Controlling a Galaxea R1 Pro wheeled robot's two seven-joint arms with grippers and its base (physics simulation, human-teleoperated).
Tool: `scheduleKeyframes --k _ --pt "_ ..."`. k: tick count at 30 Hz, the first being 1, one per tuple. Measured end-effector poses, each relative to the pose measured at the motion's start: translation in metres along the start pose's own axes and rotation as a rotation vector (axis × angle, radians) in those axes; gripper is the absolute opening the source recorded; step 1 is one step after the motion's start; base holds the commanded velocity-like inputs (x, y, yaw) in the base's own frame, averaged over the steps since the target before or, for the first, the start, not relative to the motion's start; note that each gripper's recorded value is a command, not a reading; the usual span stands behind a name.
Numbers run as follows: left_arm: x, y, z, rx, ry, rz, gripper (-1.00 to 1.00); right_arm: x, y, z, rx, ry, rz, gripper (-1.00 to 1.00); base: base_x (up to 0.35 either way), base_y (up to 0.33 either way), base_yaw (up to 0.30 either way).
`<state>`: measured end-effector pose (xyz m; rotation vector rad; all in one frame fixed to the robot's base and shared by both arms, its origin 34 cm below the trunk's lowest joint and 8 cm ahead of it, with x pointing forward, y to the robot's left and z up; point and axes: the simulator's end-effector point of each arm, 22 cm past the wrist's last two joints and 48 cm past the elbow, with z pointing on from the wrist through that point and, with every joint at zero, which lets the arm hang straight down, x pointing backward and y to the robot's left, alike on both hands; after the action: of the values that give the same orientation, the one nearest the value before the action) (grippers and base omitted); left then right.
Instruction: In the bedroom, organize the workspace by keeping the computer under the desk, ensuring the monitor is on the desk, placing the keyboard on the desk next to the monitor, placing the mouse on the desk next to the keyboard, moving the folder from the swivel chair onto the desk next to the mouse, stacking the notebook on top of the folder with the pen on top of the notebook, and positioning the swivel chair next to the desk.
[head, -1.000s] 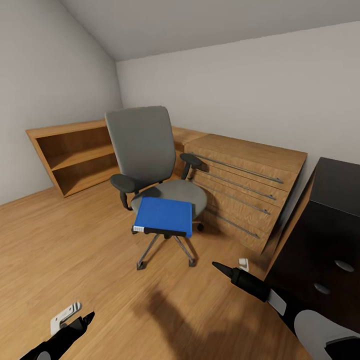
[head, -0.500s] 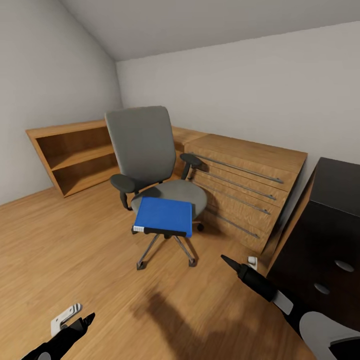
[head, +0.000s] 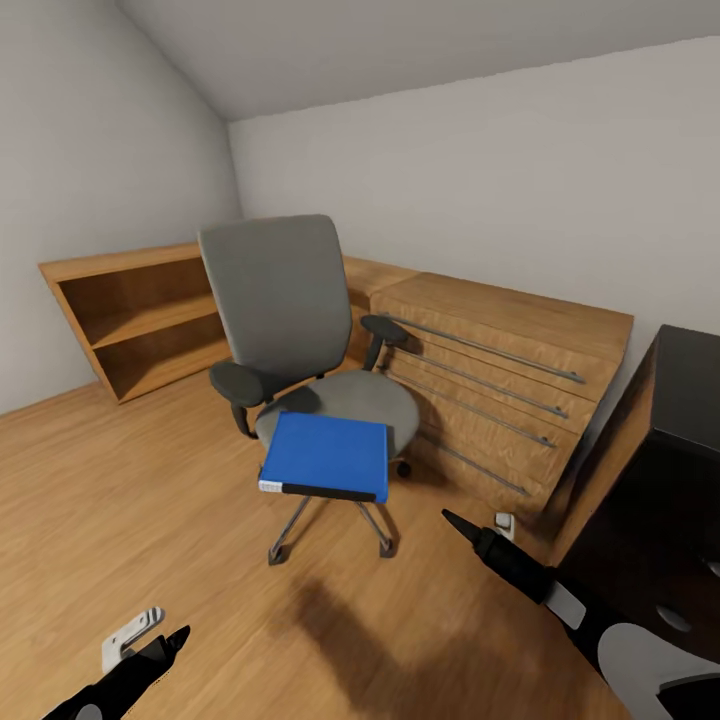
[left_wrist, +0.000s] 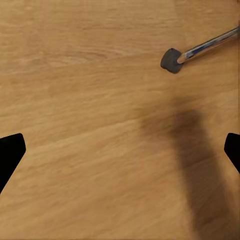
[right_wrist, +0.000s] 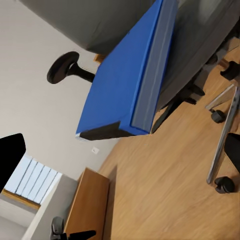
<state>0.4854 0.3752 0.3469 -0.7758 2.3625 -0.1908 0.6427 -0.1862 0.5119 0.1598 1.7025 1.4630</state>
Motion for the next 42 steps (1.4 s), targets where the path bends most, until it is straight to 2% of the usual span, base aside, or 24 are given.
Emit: scheduleKeyframes --k 11,26,42 --pt "0.000 0.000 0.000 0.001 0.000 -0.001 1.00 0.002 -0.001 0.001 0.004 0.003 0.001 1.00 0.238 0.061 0.000" --pt "0.001 0.000 0.000 0.000 0.002 -0.002 1.00 0.006 -0.005 0.004 0.024 0.011 0.003 1.00 0.013 0.110 0.000" --pt "0.006 0.003 0.002 -0.006 0.013 -0.003 1.00 0.010 -0.005 0.009 0.027 0.011 0.011 1.00 0.000 0.012 0.000"
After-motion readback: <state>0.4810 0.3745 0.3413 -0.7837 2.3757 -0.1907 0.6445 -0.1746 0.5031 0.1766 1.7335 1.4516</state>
